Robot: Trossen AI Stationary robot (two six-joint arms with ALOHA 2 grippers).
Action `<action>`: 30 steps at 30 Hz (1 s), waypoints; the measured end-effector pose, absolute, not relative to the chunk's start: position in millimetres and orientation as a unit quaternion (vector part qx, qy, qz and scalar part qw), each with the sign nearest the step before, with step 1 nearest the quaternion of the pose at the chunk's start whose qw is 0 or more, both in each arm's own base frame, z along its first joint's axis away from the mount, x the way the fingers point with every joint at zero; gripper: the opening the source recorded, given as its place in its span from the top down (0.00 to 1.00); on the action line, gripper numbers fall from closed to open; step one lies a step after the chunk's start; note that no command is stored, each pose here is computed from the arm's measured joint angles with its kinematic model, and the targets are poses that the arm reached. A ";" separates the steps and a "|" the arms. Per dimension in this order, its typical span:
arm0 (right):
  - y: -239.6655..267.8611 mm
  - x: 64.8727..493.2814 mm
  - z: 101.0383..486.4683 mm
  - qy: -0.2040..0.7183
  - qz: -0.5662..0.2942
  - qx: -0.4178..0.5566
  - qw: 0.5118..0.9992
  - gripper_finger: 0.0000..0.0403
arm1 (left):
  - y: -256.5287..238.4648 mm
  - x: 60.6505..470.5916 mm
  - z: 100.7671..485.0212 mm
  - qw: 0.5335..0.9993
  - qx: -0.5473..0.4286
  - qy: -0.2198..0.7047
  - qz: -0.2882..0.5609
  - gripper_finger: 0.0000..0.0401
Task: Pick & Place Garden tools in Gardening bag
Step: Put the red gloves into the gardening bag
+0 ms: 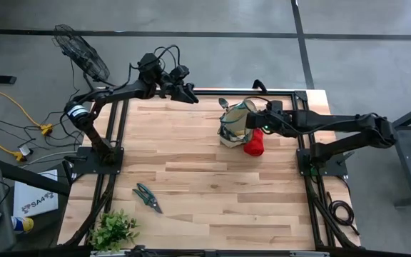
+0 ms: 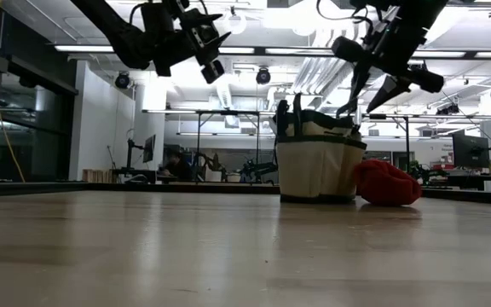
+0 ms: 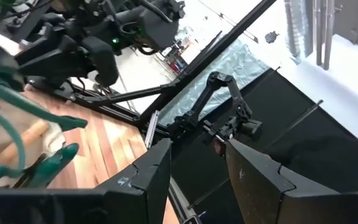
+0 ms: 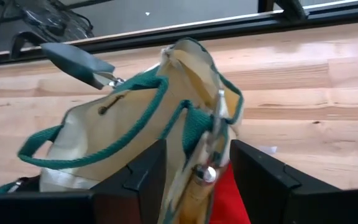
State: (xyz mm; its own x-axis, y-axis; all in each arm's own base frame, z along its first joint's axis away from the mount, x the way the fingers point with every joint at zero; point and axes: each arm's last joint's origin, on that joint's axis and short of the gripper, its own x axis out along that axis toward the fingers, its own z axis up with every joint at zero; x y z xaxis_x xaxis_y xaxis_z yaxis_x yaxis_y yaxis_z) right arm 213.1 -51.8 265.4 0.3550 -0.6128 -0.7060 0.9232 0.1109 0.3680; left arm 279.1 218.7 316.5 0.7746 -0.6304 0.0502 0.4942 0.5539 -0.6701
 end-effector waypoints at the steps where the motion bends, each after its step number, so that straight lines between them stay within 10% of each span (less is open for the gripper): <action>1: -51.5 211.4 265.7 0.197 -0.535 0.399 0.718 0.58 | 221.2 276.2 317.5 0.877 -0.348 0.098 -0.317 0.62; 30: -17.4 180.2 246.8 0.366 -0.453 0.449 0.677 0.58 | 203.4 243.8 366.8 0.912 -0.264 0.044 -0.310 0.62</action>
